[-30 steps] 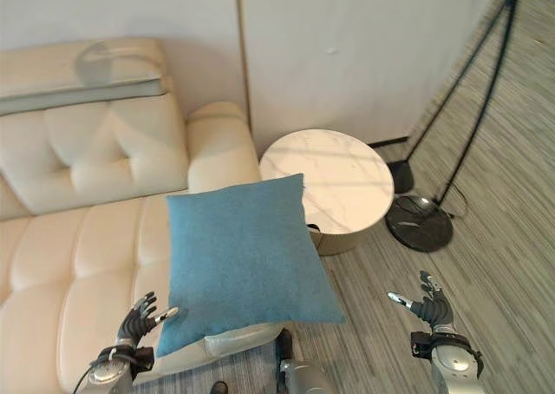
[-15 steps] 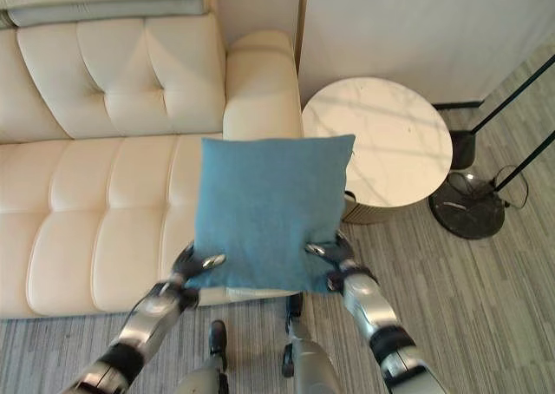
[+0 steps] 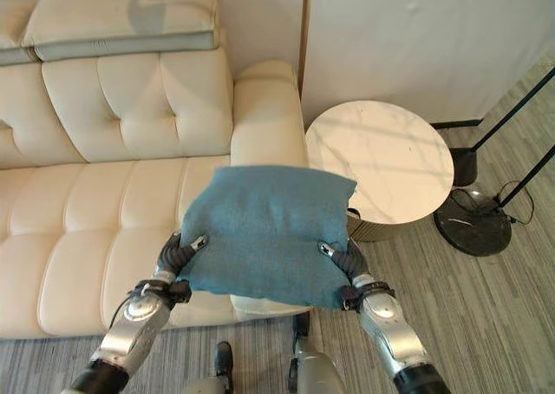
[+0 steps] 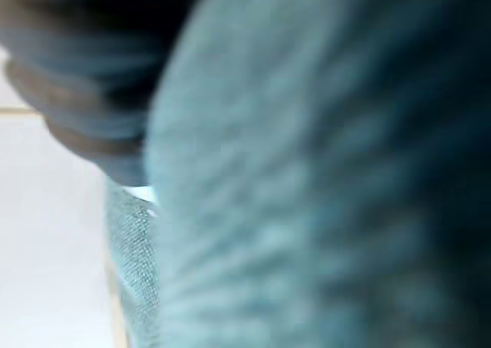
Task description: Pick up all the scattered cushions and arrange them neatly on the sofa.
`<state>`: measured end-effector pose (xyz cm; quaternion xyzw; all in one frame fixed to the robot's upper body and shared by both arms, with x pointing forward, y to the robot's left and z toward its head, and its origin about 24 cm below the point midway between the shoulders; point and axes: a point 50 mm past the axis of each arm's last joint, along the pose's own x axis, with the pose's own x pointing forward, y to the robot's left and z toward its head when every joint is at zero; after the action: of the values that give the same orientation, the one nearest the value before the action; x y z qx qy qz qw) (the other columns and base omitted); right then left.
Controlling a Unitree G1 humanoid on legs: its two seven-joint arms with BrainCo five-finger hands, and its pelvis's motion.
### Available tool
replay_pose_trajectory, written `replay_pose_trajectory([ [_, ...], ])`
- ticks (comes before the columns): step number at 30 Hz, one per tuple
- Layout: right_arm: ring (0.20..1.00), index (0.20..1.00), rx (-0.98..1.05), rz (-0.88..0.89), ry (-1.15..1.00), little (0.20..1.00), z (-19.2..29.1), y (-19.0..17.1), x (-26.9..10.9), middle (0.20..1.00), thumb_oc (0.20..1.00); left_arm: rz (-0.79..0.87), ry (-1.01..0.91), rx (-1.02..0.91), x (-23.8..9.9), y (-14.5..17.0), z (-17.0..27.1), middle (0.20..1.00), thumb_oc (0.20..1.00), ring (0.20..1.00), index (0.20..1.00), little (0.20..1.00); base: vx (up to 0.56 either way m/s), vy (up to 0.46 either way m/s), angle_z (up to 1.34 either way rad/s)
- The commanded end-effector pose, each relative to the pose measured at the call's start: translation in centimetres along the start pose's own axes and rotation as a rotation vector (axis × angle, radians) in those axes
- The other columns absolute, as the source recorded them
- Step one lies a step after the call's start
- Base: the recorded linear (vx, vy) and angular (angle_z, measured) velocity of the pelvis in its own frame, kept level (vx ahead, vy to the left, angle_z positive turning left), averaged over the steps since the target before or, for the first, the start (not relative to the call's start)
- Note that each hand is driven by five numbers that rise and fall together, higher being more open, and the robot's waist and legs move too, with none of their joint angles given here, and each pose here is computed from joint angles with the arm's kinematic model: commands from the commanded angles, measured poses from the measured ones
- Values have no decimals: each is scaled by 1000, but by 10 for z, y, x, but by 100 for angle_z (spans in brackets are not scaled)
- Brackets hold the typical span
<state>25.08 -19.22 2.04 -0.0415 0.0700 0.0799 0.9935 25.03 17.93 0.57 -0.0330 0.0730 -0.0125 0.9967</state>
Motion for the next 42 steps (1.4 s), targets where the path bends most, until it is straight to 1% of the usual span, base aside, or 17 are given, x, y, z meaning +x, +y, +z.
replay_pose_trajectory([
  [1,200,200,-27,80,-221,200,36,13,-4,200,200,-59,-167,-49,-5,-3,26,200,200,200,200,200,-29,193,-4],
  [4,200,200,-13,83,-257,200,40,14,-16,200,200,-2,-189,-75,-23,11,28,200,200,200,200,200,-58,169,-10],
  [7,200,200,1,82,-286,200,44,17,-18,200,200,30,-213,-73,-30,16,32,200,200,200,200,200,-139,178,-22],
  [10,200,200,16,90,-322,200,51,21,-17,200,200,37,-240,-60,-32,18,39,200,200,200,200,200,-269,144,-34],
  [13,200,200,33,114,-355,200,58,29,-11,200,200,32,-299,44,-26,21,55,200,200,200,200,200,-344,52,-50],
  [14,200,200,47,130,-393,200,66,33,-12,200,200,10,-342,64,-24,19,64,200,200,200,200,200,-397,41,-60],
  [17,200,200,54,120,-409,200,68,31,-13,200,200,-4,-373,62,-23,17,71,200,200,200,200,200,-311,18,-46],
  [23,200,200,30,87,-427,200,71,24,-15,200,200,-31,-393,44,-21,9,76,200,200,200,200,200,-182,-64,46],
  [27,200,200,8,63,-438,200,77,18,-10,200,200,-41,-392,8,-19,3,75,200,200,200,200,200,-339,-122,41],
  [28,200,200,-14,48,-437,200,77,14,-10,200,200,-75,-394,-11,-16,-7,75,200,200,200,200,200,-307,-11,58],
  [30,200,200,-27,41,-434,200,78,13,-10,200,200,-93,-391,-14,-15,-10,74,200,200,200,200,200,-246,9,87],
  [34,200,200,-8,31,-406,200,69,9,-18,200,200,-139,-380,-40,-15,-19,71,200,200,200,200,200,-170,24,48],
  [37,200,200,-3,-6,-396,200,65,3,-24,200,200,-159,-365,-49,-14,-23,69,200,200,200,200,200,-29,88,108],
  [42,200,200,19,0,-363,200,59,7,-21,200,200,-154,-334,-22,-17,-20,62,200,200,200,200,200,58,105,66],
])
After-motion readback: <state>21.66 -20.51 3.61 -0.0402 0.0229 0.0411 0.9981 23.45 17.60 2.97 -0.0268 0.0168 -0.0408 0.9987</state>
